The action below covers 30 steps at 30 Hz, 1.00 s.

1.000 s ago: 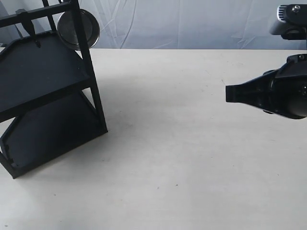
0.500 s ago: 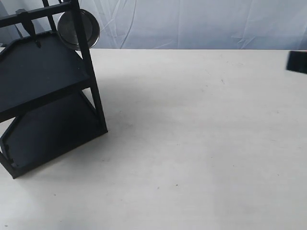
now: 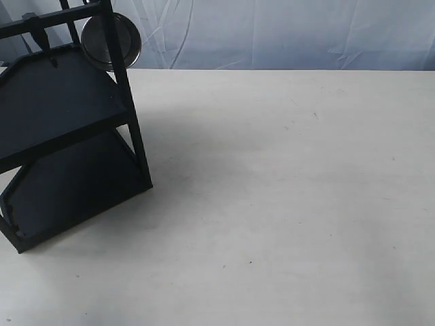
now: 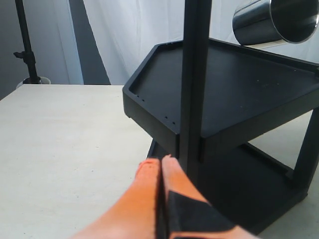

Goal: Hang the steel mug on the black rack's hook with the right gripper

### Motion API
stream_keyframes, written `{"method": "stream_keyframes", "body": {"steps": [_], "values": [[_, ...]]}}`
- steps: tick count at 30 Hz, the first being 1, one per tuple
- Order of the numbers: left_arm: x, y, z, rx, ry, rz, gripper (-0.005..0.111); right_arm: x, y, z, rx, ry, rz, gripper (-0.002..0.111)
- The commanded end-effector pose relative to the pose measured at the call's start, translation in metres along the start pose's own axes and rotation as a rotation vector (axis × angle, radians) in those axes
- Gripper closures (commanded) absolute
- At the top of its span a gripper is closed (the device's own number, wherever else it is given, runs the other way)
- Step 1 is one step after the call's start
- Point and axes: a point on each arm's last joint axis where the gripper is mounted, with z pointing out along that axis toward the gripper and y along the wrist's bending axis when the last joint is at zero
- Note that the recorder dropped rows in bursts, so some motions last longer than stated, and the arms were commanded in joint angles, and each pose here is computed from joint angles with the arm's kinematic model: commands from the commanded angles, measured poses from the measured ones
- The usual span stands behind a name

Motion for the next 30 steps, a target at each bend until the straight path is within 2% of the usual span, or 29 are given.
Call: {"method": "stream_keyframes", "body": {"steps": [1, 7, 11, 22, 30], "values": [[-0.001, 0.0, 0.0, 0.003, -0.008, -0.008, 0.105, 0.013, 0.0, 0.004, -0.017, 0.001, -0.046, 0.108], [-0.001, 0.0, 0.0, 0.003, -0.008, -0.008, 0.105, 0.023, 0.004, -0.004, -0.117, -0.066, -0.06, 0.108], [-0.001, 0.0, 0.0, 0.003, -0.008, -0.008, 0.105, 0.033, 0.007, -0.008, -0.175, -0.055, -0.218, 0.108], [-0.001, 0.0, 0.0, 0.003, -0.008, -0.008, 0.105, 0.059, -0.004, -0.011, -0.084, -0.069, -0.196, 0.108], [-0.001, 0.0, 0.0, 0.003, -0.008, -0.008, 0.105, 0.077, -0.008, -0.008, -0.075, -0.045, -0.215, 0.108]]}}
